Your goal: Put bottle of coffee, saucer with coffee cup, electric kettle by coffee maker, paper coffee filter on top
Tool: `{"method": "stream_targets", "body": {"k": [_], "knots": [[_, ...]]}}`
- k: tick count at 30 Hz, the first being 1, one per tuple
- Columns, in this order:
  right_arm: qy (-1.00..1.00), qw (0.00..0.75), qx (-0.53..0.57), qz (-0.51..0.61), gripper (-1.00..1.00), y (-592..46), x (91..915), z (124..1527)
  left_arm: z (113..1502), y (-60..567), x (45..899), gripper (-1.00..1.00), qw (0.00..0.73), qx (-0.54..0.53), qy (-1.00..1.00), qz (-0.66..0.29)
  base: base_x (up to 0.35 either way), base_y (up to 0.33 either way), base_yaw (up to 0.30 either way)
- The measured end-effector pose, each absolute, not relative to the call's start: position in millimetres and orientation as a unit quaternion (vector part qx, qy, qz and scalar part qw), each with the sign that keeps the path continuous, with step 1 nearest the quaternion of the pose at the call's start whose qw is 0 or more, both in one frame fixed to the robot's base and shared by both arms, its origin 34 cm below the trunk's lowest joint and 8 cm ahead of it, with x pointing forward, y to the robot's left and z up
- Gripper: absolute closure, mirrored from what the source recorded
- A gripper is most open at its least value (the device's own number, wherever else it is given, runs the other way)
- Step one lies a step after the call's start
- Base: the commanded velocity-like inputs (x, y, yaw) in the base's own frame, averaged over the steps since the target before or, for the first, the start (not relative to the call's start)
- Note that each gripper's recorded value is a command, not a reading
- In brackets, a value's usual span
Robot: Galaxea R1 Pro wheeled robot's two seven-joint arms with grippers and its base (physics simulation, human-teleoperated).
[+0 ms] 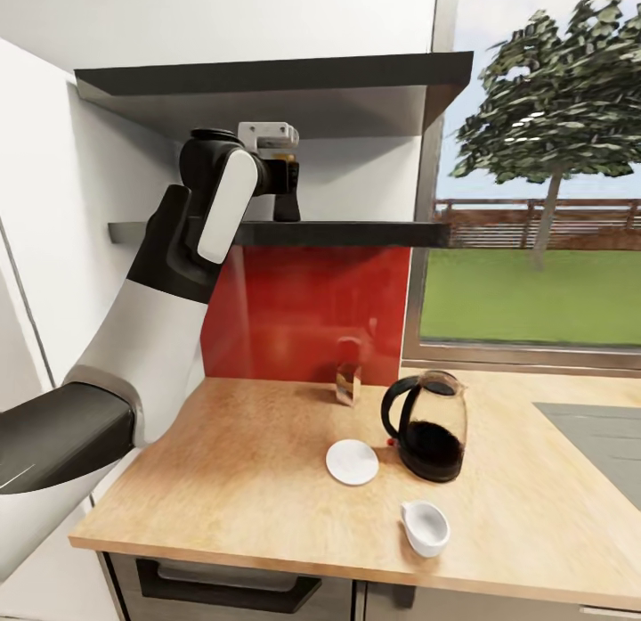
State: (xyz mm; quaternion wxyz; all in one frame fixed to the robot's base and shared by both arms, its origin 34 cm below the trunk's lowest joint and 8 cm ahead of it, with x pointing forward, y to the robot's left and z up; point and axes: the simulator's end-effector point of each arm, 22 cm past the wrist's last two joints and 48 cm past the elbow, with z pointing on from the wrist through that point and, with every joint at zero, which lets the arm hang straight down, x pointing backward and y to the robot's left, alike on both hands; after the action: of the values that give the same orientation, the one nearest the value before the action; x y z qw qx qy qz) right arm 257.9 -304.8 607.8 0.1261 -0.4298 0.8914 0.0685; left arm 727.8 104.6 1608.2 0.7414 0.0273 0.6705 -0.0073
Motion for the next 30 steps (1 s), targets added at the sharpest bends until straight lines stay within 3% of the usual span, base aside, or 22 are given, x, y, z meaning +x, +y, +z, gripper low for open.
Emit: {"method": "stream_targets", "body": {"k": [30], "knots": [[0.892,0.114,-0.431,0.075,-1.0,-304,238,604,1599,106,735,-1.0,0.733,0.027,0.68,-0.004,0.103,0.0,0.0]]}}
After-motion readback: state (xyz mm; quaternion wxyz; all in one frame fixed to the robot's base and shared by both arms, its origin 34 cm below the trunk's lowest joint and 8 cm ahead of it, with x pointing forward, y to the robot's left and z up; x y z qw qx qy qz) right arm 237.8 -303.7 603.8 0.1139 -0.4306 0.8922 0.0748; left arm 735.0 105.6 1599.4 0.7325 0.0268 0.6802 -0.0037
